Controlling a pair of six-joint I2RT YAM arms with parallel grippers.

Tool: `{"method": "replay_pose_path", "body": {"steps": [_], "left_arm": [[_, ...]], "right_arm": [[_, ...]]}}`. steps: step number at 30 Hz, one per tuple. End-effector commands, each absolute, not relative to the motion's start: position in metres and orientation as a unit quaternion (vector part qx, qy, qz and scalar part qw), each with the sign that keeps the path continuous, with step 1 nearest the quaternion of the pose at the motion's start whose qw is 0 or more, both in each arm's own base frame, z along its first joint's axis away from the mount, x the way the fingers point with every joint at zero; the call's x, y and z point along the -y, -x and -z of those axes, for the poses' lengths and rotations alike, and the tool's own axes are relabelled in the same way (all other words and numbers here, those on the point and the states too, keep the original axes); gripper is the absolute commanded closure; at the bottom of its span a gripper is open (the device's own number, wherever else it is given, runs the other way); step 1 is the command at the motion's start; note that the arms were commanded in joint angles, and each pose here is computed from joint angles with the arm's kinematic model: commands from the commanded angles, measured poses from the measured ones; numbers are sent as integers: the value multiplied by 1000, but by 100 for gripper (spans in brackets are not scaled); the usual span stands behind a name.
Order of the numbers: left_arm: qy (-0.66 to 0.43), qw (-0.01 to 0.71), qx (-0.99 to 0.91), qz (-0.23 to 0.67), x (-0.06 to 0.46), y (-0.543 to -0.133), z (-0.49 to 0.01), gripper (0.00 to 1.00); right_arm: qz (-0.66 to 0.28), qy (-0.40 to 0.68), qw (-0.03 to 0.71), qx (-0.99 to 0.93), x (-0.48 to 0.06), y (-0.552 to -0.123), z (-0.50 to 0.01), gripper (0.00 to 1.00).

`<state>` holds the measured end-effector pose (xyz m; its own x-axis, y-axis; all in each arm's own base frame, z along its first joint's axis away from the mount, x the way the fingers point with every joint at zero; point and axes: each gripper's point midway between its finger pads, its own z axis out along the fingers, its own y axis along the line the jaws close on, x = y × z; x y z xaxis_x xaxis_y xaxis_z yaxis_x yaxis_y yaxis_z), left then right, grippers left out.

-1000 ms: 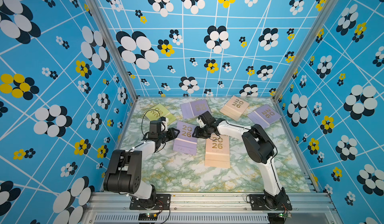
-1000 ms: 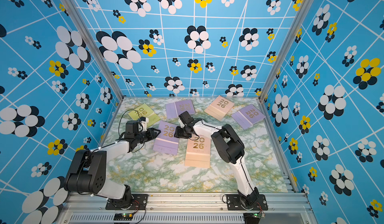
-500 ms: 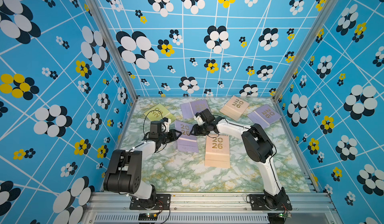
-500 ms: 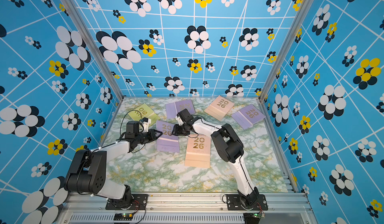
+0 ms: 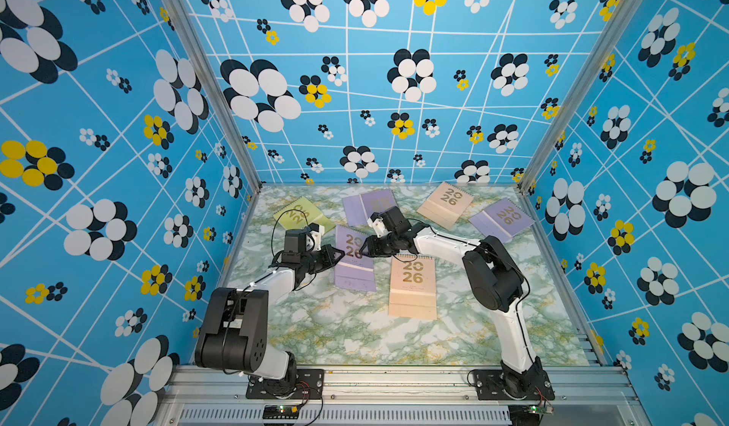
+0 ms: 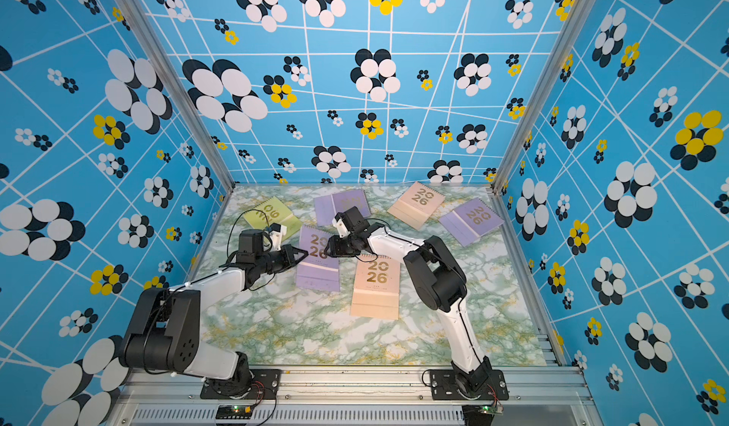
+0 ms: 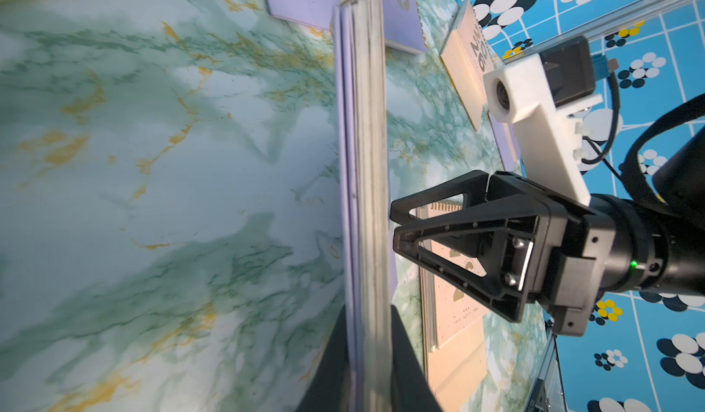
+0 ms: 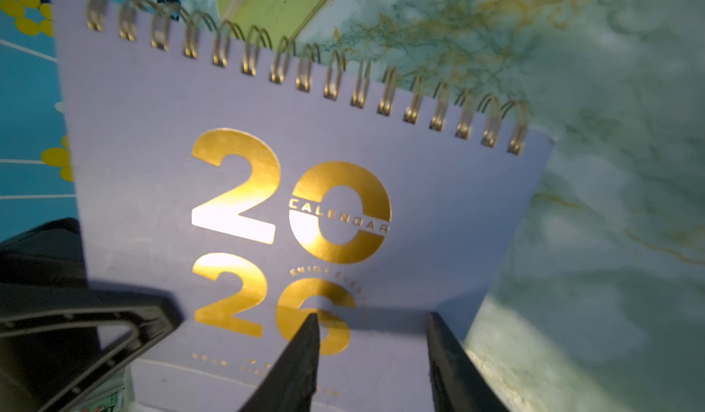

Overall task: Stack the calendars
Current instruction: Pick up the calendar at the center of the board, then place the calendar at the calendar.

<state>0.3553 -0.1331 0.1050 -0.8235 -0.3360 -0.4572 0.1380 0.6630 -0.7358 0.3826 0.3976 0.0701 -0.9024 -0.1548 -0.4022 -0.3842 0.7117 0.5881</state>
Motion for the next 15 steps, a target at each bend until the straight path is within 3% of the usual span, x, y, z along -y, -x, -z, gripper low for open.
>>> {"method": "replay_pose_path", "body": {"steps": [1,7,15], "left_arm": [[11,338,-835,435,138,-360,-147,100],[-17,383,-768,513,146,-356,-202,100],[-21,388,-700,599,145,-356,-227,100]], "right_arm": [[-390,136,207,-887,-383,-391,-118,51],[-423,142,260,-856,-350,-384,-168,47],[-506,151,298,-795,-329,-374,-210,45]]}}
